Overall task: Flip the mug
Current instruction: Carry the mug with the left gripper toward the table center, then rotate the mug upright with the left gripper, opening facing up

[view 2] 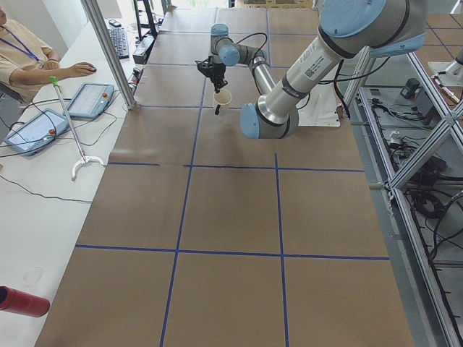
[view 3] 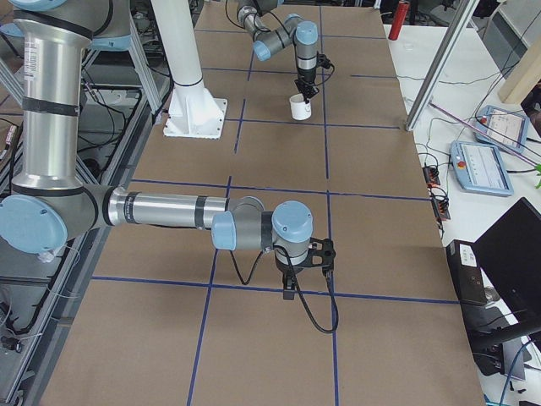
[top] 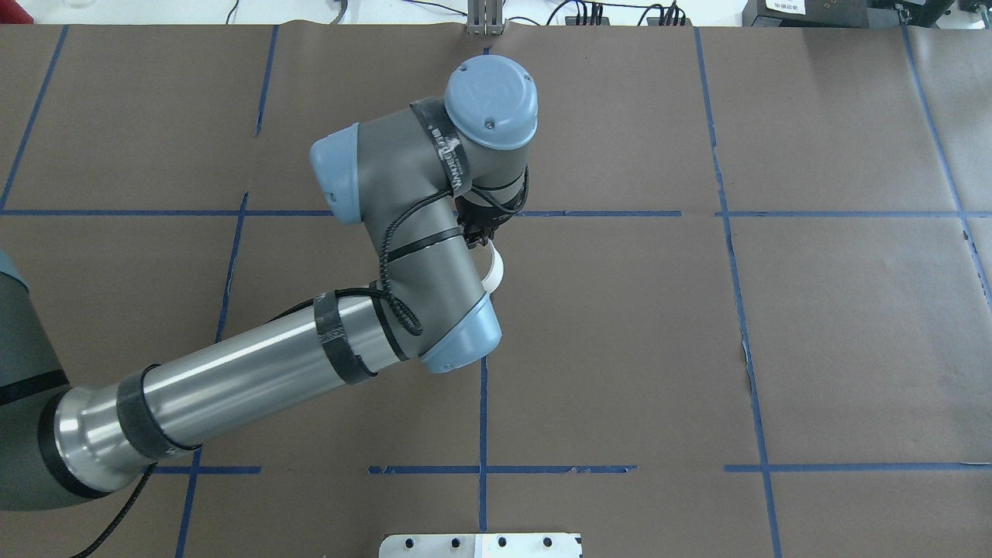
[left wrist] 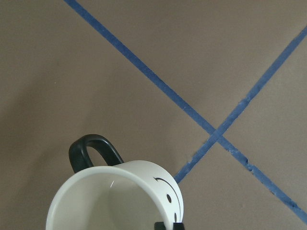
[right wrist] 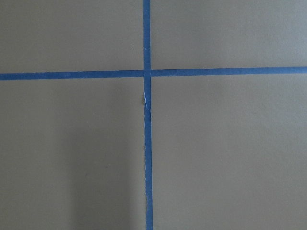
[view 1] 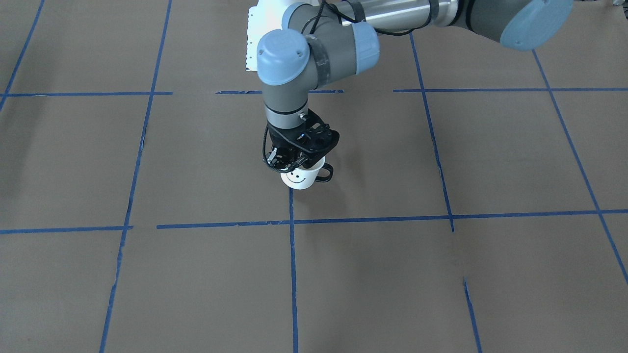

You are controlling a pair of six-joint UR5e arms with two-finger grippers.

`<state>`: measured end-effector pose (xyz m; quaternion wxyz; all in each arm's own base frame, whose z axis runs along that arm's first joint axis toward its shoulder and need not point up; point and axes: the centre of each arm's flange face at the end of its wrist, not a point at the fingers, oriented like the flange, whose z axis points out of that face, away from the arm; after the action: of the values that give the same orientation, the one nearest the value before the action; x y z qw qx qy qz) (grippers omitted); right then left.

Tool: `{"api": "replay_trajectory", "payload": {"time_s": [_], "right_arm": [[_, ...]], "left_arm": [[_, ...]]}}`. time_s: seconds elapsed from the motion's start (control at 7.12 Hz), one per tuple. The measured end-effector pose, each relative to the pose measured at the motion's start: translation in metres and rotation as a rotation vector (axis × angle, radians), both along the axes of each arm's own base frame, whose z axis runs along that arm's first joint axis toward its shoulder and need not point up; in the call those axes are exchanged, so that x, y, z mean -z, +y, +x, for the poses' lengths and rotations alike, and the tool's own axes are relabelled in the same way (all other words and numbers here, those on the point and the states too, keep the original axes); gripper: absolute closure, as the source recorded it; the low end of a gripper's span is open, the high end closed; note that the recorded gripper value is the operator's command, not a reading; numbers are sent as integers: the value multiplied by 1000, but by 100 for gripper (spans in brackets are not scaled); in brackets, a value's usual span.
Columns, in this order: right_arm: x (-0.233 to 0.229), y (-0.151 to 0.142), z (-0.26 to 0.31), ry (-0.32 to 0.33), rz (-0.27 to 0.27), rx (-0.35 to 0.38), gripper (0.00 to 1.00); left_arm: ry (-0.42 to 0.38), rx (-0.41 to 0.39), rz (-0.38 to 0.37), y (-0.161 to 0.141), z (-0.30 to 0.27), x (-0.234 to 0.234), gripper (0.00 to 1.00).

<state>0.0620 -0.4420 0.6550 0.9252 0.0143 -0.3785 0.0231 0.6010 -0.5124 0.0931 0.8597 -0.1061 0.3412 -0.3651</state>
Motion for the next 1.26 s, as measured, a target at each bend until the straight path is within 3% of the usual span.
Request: {"api": "replay_trajectory", "payload": {"time_s": [0.28,0.7,0.98,1.26], "right_arm": [[0,0,0,0,0,0,0],[0,0,0,0,0,0,0],[0,0,0,0,0,0,0],[0,0,0,0,0,0,0]], "left_arm": [[-71,-26,-33,-6,19,7,100],[-96,-51,-47,-7,29,20,100],[-101,-61,-57,-4,34,18,76],[-104,-68,-65,0,40,15,72]]}}
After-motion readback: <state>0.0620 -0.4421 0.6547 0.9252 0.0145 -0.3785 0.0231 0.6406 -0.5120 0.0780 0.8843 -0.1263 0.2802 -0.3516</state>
